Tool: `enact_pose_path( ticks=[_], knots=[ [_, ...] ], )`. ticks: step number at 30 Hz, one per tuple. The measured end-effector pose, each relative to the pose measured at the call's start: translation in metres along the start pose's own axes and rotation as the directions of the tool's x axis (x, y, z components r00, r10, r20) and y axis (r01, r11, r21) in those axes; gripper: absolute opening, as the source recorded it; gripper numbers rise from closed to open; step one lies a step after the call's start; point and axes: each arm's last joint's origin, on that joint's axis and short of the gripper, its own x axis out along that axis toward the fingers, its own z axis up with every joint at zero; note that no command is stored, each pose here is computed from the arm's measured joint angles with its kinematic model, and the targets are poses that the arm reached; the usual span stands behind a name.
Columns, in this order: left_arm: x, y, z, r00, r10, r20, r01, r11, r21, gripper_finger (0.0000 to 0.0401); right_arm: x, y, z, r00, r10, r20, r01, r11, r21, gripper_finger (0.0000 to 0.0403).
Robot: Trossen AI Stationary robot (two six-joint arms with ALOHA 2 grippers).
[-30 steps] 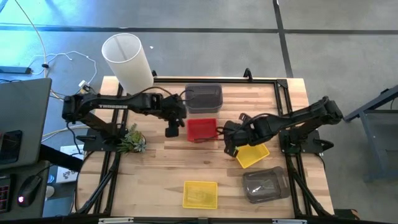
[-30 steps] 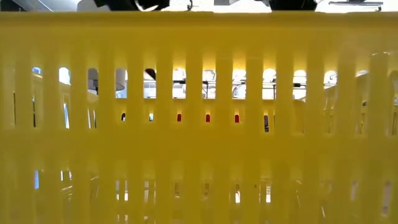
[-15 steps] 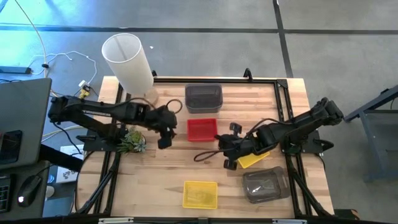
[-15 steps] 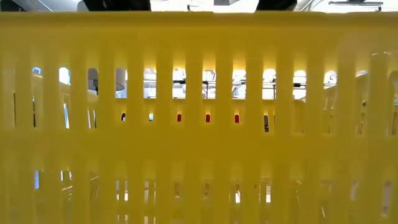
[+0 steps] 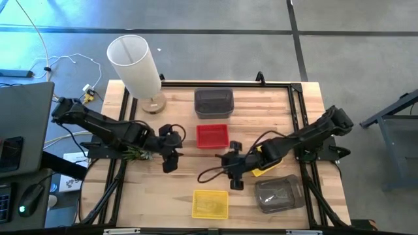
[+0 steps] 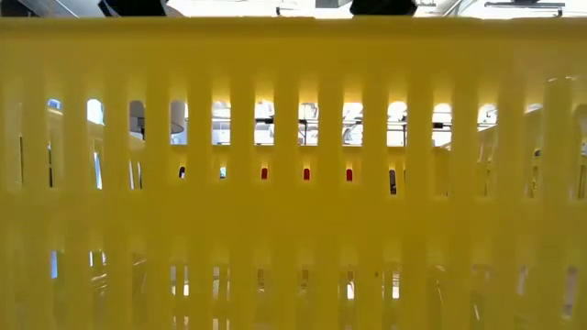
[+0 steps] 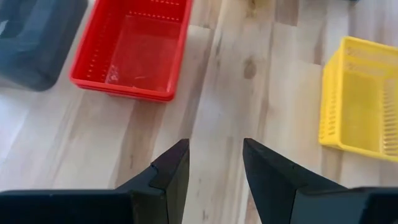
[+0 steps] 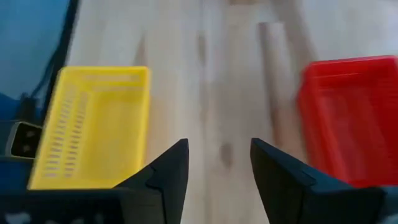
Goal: Stack baskets by color
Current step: Stack the bottom yellow basket on the yellow baskets
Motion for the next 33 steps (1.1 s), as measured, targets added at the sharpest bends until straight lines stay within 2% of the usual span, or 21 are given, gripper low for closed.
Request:
enact_pose_path(
  ticks=[14, 33],
  knots=[
    [-0.003, -0.010, -0.005, 1.000, -0.025, -0.001, 0.025, 0.999, 0.034, 0.0135, 0.059, 0.033, -0.018, 0.978, 0.179, -0.110, -0.190, 0.976, -0.103, 0.0161],
    [-0.003, -0.010, -0.005, 1.000, -0.022, 0.001, 0.022, 0.999, 0.036, 0.0135, 0.103, 0.042, -0.040, 0.954, 0.204, -0.219, -0.229, 0.968, -0.099, 0.0161]
  ],
)
